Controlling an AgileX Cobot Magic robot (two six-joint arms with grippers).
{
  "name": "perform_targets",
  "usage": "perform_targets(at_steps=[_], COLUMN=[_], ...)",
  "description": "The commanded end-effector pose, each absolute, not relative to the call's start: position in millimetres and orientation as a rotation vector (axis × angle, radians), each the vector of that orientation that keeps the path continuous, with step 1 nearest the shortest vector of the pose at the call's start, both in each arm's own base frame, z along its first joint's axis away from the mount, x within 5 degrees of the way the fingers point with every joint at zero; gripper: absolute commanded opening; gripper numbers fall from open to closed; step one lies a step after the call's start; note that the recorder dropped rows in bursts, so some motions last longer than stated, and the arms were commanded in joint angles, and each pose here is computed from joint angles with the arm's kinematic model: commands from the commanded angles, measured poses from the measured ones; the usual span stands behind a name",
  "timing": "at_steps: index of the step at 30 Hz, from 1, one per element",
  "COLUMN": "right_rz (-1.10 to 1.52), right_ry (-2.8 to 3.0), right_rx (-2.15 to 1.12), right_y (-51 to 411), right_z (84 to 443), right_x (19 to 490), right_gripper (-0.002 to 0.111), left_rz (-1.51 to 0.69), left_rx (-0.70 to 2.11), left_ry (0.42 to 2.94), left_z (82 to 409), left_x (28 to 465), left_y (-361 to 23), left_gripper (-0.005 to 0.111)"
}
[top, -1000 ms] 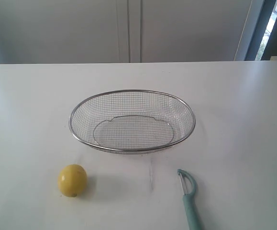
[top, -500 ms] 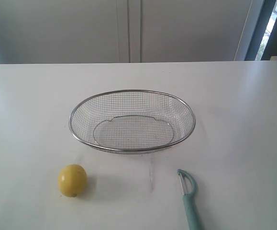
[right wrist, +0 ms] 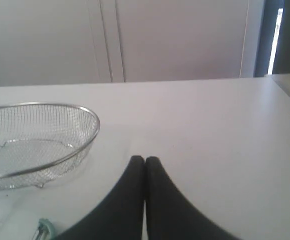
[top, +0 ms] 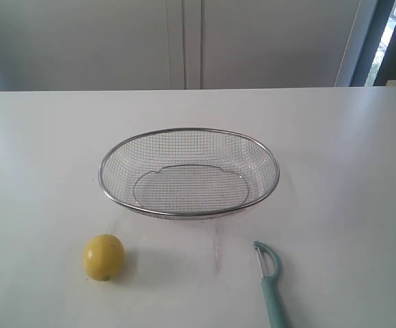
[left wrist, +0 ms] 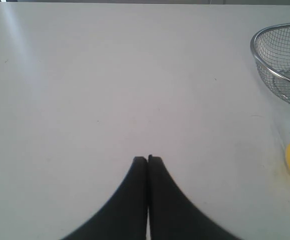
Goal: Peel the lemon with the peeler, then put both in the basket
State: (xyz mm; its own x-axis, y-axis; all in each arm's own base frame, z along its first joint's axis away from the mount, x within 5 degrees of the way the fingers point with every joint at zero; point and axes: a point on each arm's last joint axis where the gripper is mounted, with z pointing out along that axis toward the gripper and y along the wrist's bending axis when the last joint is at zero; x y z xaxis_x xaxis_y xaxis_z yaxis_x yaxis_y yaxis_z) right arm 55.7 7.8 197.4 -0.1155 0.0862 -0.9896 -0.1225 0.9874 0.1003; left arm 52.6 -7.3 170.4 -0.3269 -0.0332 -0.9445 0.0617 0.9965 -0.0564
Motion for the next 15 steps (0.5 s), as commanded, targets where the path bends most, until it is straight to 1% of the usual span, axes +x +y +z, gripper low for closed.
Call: perform_targets(at_steps=[1, 7, 15], right_rz=[0.176, 0.199, 0.312], right_ry=[1.563, 1.452, 1.368], right_rx=[-0.03, -0.006, 0.088], right_y=[7.5, 7.0, 6.4], right_z=[206.2, 216.3, 223.9], right_x=[56.0, 55.4, 54.2], right_gripper=[0.0, 0.0, 0.0], left_rz=[-0.097, -0.097, -0.097], left_rx=[0.02, 0.02, 0.02], left_ry=[1.901, 1.901, 1.901], left_z=[169.1, 169.1, 169.1], left_x=[52.4, 52.4, 52.4], left_y=[-7.4, -7.4, -7.4], left_gripper=[0.0, 0.0, 0.0])
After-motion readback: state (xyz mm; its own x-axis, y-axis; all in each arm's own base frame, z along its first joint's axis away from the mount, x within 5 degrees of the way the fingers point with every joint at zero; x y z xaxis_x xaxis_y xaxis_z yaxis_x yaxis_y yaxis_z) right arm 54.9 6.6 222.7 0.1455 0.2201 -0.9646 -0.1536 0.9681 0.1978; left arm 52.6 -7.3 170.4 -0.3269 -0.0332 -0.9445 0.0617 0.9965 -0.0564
